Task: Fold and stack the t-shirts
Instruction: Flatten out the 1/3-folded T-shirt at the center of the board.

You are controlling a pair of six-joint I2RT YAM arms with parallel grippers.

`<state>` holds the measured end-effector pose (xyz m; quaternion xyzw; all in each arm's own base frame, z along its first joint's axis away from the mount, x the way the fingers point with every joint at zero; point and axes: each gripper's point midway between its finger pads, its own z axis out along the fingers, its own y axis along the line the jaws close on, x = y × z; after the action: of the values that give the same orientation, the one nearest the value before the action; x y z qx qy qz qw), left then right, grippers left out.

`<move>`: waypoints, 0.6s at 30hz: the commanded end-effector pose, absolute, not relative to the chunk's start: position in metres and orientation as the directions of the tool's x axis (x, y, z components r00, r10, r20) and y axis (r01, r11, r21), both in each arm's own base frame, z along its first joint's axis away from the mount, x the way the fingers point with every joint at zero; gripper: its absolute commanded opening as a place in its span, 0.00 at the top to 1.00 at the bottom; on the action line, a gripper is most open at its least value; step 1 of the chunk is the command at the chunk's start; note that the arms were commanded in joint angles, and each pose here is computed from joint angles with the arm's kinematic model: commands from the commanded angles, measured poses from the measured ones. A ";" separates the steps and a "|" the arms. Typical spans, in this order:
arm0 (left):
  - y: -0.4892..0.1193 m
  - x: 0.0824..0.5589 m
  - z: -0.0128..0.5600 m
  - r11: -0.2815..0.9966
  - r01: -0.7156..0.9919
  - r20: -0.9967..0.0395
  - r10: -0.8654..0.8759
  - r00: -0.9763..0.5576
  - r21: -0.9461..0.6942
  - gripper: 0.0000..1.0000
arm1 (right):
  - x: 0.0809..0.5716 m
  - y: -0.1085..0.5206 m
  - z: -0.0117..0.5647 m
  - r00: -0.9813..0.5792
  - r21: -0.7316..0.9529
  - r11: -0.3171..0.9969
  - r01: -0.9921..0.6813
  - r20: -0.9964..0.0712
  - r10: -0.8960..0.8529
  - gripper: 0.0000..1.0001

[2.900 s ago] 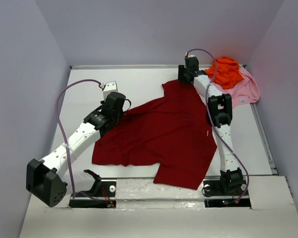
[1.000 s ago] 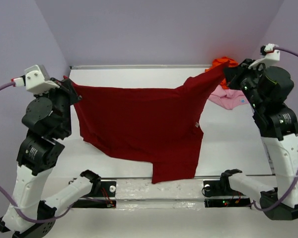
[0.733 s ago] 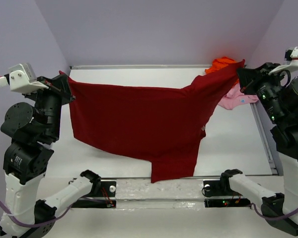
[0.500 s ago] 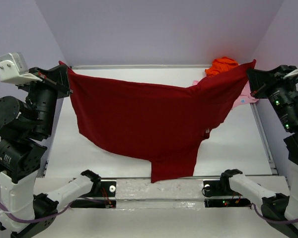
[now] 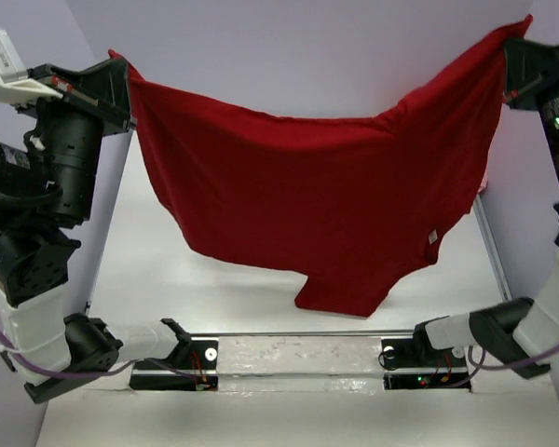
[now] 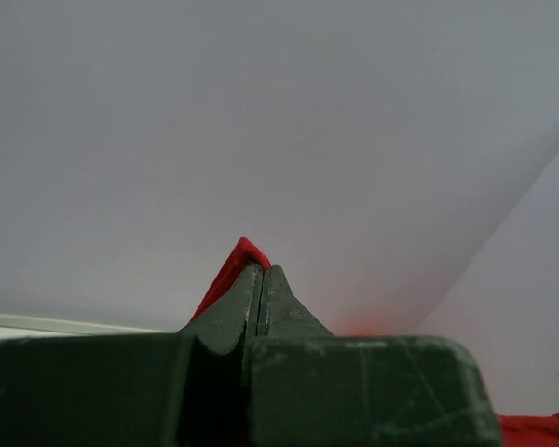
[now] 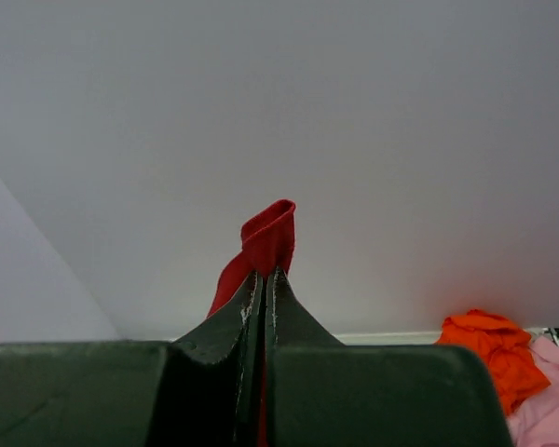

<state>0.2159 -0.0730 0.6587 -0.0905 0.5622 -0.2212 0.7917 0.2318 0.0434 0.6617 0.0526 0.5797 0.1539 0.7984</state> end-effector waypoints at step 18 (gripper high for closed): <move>-0.063 0.344 0.607 0.947 -0.119 -0.918 -0.250 0.307 -0.298 1.00 | 0.405 0.092 0.635 0.267 0.136 0.972 -0.191 -0.946 0.184 1.00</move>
<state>0.3972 -0.0905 0.5334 -0.1133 0.6721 0.0137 0.7316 0.5092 0.1120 0.4809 0.0082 0.7452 0.0831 0.6616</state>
